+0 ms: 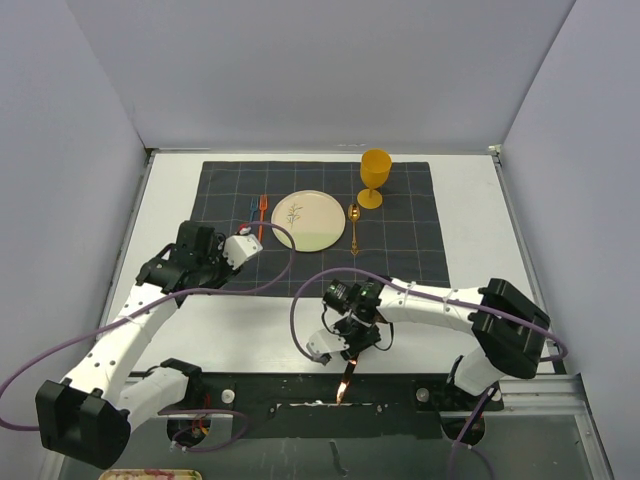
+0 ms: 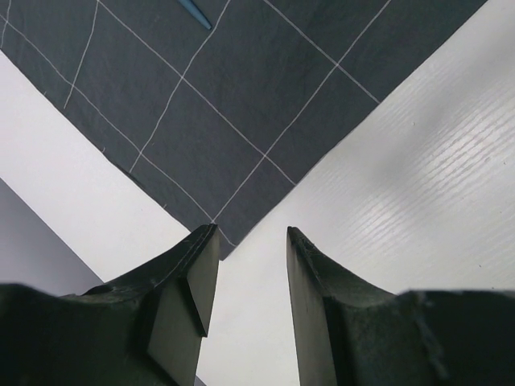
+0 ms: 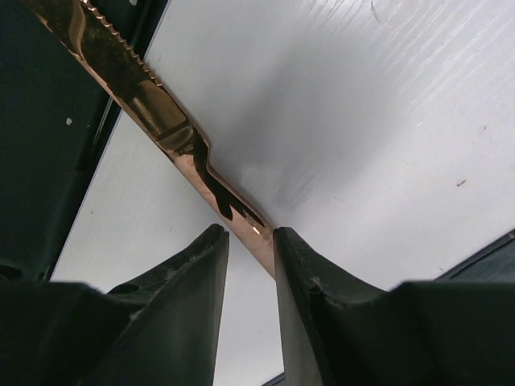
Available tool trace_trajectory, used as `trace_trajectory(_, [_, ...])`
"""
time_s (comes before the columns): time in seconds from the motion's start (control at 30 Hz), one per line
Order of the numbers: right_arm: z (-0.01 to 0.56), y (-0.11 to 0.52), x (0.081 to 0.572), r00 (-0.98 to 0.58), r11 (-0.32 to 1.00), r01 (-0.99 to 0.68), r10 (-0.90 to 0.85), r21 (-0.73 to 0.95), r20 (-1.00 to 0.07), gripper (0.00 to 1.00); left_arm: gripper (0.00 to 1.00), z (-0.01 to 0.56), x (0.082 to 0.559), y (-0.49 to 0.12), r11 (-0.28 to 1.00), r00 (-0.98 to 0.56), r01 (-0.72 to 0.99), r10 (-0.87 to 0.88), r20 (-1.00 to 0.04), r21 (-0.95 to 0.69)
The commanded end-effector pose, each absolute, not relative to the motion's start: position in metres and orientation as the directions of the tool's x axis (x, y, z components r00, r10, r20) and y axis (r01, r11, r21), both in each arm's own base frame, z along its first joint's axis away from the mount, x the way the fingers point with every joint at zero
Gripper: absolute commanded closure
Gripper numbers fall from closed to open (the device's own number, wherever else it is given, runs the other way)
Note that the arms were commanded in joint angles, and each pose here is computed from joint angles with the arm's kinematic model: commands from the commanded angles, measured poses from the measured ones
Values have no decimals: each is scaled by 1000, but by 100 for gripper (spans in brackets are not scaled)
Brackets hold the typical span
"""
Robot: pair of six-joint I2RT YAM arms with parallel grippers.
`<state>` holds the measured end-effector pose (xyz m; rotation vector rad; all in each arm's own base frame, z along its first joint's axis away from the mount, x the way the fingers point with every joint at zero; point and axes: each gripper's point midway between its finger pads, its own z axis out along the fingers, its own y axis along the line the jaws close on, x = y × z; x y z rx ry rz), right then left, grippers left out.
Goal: Set the dinner table for one person
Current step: Pick up the knife at the center of the board.
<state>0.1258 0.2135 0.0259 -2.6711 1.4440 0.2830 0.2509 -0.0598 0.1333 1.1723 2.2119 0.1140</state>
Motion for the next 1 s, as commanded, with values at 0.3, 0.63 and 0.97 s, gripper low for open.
trace_trajectory(0.3, [7,214,133,603,-615,-789,-779,19,-172,67,62,141,263,-62,596,-360,693,773,-522,405])
trace_trajectory(0.63, [-4,201,133,604,-613,-789,-788,56,-115,67,62,134,262,-62,590,-356,697,777,-519,406])
trace_trajectory(0.97, [-6,206,123,516,-531,-841,-845,103,-141,76,62,125,261,-61,578,-351,707,788,-506,409])
